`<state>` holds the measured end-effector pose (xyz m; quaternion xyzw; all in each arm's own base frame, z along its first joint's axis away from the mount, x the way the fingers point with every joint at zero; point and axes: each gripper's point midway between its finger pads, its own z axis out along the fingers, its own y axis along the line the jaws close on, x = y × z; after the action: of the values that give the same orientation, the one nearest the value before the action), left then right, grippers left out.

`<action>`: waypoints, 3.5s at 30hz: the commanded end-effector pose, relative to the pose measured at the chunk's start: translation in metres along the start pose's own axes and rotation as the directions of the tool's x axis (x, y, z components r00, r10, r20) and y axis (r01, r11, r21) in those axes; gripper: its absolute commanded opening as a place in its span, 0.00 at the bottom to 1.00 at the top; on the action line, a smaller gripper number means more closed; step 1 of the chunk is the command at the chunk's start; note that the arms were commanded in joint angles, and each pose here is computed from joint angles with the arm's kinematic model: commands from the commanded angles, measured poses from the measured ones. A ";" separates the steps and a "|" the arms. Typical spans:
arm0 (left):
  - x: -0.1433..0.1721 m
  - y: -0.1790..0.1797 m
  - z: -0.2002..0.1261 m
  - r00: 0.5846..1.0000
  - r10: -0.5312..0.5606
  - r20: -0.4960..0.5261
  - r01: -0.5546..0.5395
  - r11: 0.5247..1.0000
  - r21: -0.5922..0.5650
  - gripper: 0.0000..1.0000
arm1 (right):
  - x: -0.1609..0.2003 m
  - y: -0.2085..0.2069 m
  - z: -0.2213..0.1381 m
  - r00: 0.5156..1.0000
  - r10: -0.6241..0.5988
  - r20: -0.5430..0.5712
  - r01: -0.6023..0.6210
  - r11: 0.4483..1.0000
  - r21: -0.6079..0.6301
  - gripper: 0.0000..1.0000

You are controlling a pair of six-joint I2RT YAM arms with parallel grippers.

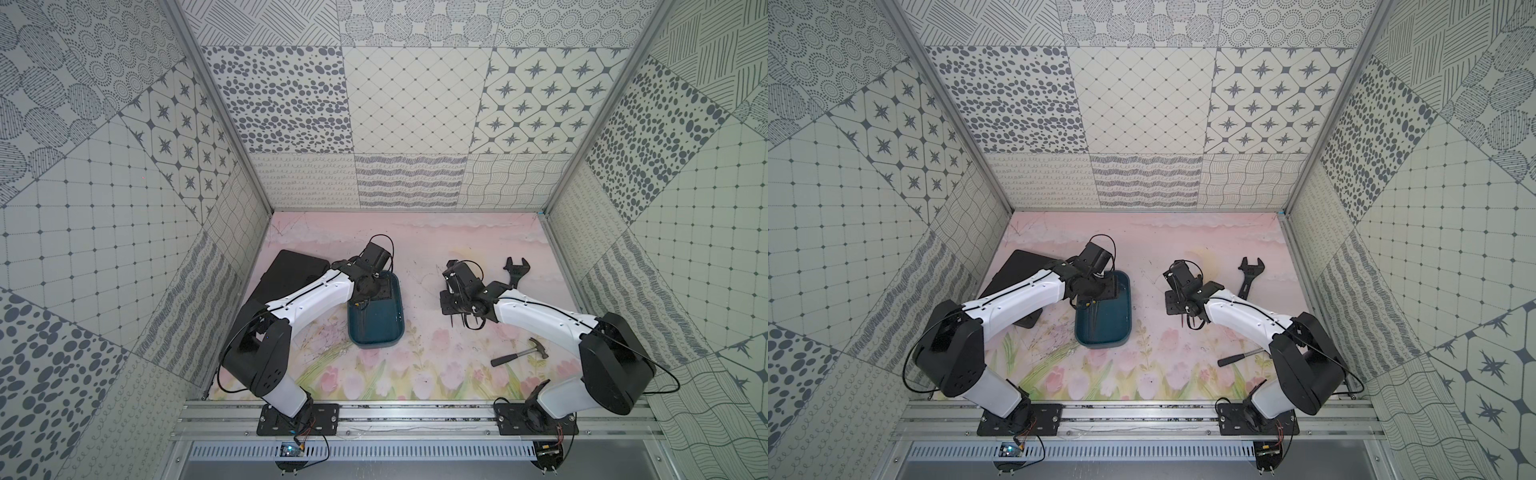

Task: Take the file tool out of the storage box
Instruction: Pick up the file tool from the storage box.

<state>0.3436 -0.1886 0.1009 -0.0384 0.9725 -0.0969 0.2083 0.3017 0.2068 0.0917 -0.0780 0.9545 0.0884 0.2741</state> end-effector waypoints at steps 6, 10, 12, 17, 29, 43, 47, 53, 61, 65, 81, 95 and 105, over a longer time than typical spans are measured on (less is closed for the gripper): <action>-0.030 0.022 0.031 1.000 -0.014 0.015 0.016 0.994 -0.109 0.57 | -0.003 0.029 -0.024 0.994 -0.030 0.108 0.050 0.981 -0.187 0.56; -0.036 0.028 0.038 1.000 -0.013 0.012 0.014 0.989 -0.150 0.53 | 0.002 0.033 -0.030 0.991 -0.041 0.128 0.069 0.971 -0.229 0.57; -0.038 0.030 0.041 1.000 -0.007 0.009 0.009 0.984 -0.176 0.49 | 0.003 0.034 -0.033 0.990 -0.045 0.135 0.077 0.968 -0.240 0.58; -0.040 0.039 0.049 1.000 -0.013 -0.014 0.010 0.974 -0.228 0.47 | 0.006 0.032 -0.035 0.989 -0.052 0.136 0.083 0.967 -0.239 0.58; -0.026 0.055 0.064 0.997 -0.031 -0.070 0.010 0.962 -0.273 0.45 | 0.008 0.033 -0.036 0.991 -0.038 0.125 0.068 0.966 -0.250 0.59; -0.008 0.059 0.083 0.991 -0.034 -0.126 -0.001 0.965 -0.264 0.33 | 0.014 0.029 -0.037 0.993 -0.023 0.119 0.052 0.968 -0.244 0.57; -0.001 0.060 0.084 0.990 -0.038 -0.139 0.002 0.968 -0.252 0.26 | 0.015 0.030 -0.035 0.993 -0.024 0.113 0.052 0.968 -0.247 0.57; 0.003 0.050 0.077 0.990 -0.046 -0.136 0.019 0.981 -0.193 0.16 | 0.016 0.032 -0.034 0.993 -0.021 0.114 0.050 0.964 -0.261 0.56; -0.006 0.018 0.028 0.991 -0.122 -0.058 0.123 0.992 0.019 0.09 | 0.017 0.081 -0.062 0.992 -0.021 0.128 0.085 0.851 -0.518 0.55; -0.010 0.003 -0.003 0.986 -0.168 -0.007 0.167 0.977 0.130 0.09 | 0.012 0.108 -0.084 0.990 -0.010 0.138 0.096 0.761 -0.641 0.53; -0.018 -0.028 -0.078 0.954 -0.292 0.068 0.245 0.889 0.386 0.09 | 0.008 0.187 -0.106 0.994 0.004 0.113 0.091 0.568 -0.818 0.40; -0.019 -0.030 -0.091 0.950 -0.299 0.087 0.238 0.879 0.413 0.08 | 0.019 0.205 -0.089 0.996 -0.032 0.087 0.089 0.593 -0.800 0.32; -0.022 -0.032 -0.095 0.950 -0.296 0.099 0.229 0.877 0.422 0.08 | 0.019 0.206 -0.086 0.995 -0.043 0.086 0.094 0.607 -0.789 0.22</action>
<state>0.3187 -0.1935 0.1839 -0.1405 0.9106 -0.2941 0.2543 0.1969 0.3781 0.1668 -0.2162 0.8170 0.4844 0.2261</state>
